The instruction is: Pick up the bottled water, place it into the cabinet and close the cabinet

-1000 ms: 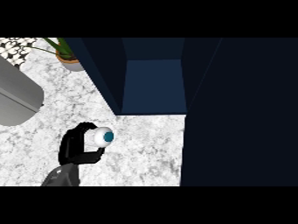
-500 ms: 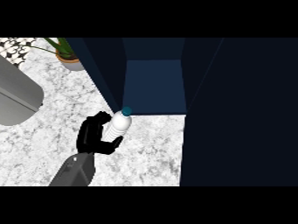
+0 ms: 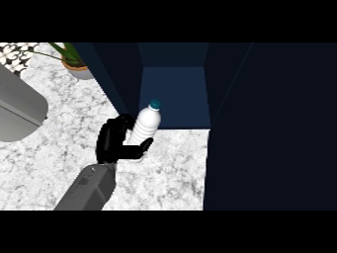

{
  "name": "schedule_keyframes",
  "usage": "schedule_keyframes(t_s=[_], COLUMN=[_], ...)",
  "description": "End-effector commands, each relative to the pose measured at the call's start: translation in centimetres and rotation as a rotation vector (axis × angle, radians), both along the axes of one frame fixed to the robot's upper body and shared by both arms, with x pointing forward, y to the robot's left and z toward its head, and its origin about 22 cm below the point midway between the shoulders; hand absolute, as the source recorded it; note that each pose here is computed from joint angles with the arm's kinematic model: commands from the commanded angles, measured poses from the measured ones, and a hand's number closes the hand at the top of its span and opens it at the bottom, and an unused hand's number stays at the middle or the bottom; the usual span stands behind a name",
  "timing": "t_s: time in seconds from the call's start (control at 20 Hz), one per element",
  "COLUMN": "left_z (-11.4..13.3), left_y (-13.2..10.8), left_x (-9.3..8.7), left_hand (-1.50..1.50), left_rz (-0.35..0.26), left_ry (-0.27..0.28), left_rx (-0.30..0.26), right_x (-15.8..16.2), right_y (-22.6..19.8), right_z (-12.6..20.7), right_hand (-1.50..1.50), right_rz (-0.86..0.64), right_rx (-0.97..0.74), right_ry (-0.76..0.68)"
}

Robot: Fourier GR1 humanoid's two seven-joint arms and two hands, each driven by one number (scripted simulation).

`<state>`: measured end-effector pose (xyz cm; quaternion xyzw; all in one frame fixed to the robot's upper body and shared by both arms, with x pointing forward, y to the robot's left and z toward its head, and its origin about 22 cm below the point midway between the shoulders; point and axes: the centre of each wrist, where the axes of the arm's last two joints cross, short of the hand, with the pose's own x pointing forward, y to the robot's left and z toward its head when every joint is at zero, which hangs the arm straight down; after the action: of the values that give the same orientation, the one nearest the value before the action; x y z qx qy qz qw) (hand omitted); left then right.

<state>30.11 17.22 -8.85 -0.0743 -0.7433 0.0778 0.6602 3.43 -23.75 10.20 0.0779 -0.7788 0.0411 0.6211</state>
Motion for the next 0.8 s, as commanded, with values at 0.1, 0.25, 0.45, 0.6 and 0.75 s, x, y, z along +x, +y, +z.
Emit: schedule_keyframes(t_s=[0.1,0.25,0.45,0.6,0.75], left_z=[6.8,7.9,9.2,9.7,9.7], left_y=[-6.2,-7.2,-8.0,-7.5,-7.0], left_x=[3.4,3.9,5.1,5.6,5.9], left_hand=[1.5,1.5,1.5,1.5,1.5], left_rz=[-0.081,-0.057,-0.005,0.058,0.092], left_ry=[-0.084,-0.095,-0.065,-0.026,-0.011], left_rx=[0.043,0.095,0.155,0.132,0.18], right_x=[0.1,0.3,0.2,0.1,0.6], right_y=[-0.2,-0.4,-0.6,-0.5,-0.9], right_z=[0.5,0.5,0.7,0.9,0.5], right_hand=[-1.5,-1.5,-1.5,-1.5,-1.5], right_rz=[0.001,0.004,0.021,0.022,0.032], right_rx=[0.01,0.025,0.024,0.002,0.01], right_ry=[-0.028,-0.032,-0.038,-0.043,-0.072])
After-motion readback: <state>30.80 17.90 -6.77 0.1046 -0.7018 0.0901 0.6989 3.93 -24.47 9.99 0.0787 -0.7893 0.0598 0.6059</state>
